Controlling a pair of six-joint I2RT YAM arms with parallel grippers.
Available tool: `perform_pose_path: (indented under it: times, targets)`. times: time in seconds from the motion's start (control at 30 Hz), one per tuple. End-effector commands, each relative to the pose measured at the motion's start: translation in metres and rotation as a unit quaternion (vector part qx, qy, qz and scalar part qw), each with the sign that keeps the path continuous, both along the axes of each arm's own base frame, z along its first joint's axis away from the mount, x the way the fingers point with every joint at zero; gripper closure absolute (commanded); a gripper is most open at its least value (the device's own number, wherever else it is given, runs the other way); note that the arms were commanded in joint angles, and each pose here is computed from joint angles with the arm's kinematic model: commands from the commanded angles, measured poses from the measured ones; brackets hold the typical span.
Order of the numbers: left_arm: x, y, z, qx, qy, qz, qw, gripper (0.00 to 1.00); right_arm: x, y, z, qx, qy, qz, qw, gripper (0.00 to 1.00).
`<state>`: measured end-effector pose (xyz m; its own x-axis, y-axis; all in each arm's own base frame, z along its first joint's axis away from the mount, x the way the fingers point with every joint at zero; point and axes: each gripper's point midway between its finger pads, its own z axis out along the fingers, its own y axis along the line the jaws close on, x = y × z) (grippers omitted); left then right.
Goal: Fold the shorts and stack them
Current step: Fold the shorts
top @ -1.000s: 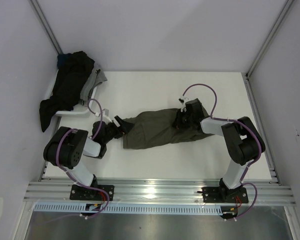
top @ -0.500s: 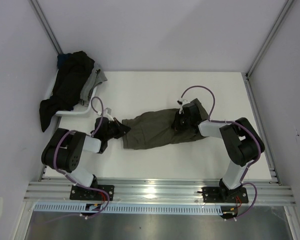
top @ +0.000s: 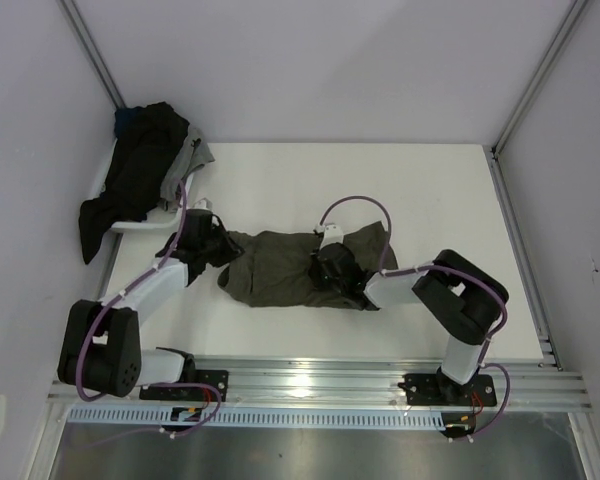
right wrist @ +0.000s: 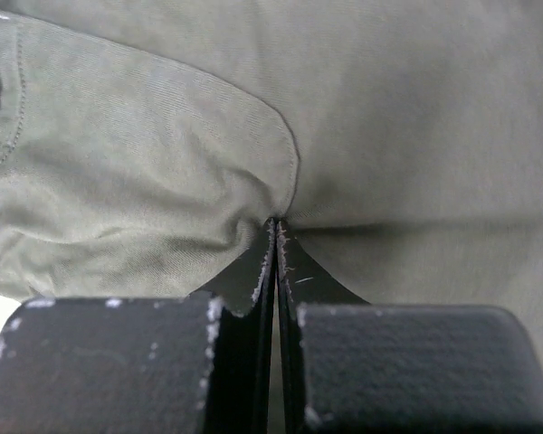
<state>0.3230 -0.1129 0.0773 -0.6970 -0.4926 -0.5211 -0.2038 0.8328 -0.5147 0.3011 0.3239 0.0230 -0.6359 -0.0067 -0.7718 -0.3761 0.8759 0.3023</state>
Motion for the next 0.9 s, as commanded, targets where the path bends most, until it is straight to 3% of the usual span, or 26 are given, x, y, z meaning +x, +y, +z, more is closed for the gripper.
perform_pose_path:
  times: [0.0, 0.2, 0.47, 0.87]
  targets:
    - [-0.015, 0.001, 0.021, 0.007, 0.021, -0.011, 1.000, 1.00, 0.002, 0.019, -0.003, -0.002, -0.033, -0.038, 0.999, 1.00]
    - [-0.031, 0.008, 0.064, -0.004, 0.001, 0.014, 1.000, 1.00, -0.005, 0.051, -0.015, -0.001, -0.022, -0.026, 0.999, 1.00]
    - [-0.037, 0.019, 0.096, 0.010, 0.007, 0.044, 0.999, 1.00, -0.001, 0.049, -0.018, -0.014, -0.016, -0.052, 0.998, 1.00]
    - [-0.030, 0.023, 0.099, 0.029, 0.045, 0.053, 0.997, 1.00, 0.020, 0.047, 0.056, 0.027, -0.097, -0.093, 0.991, 1.00]
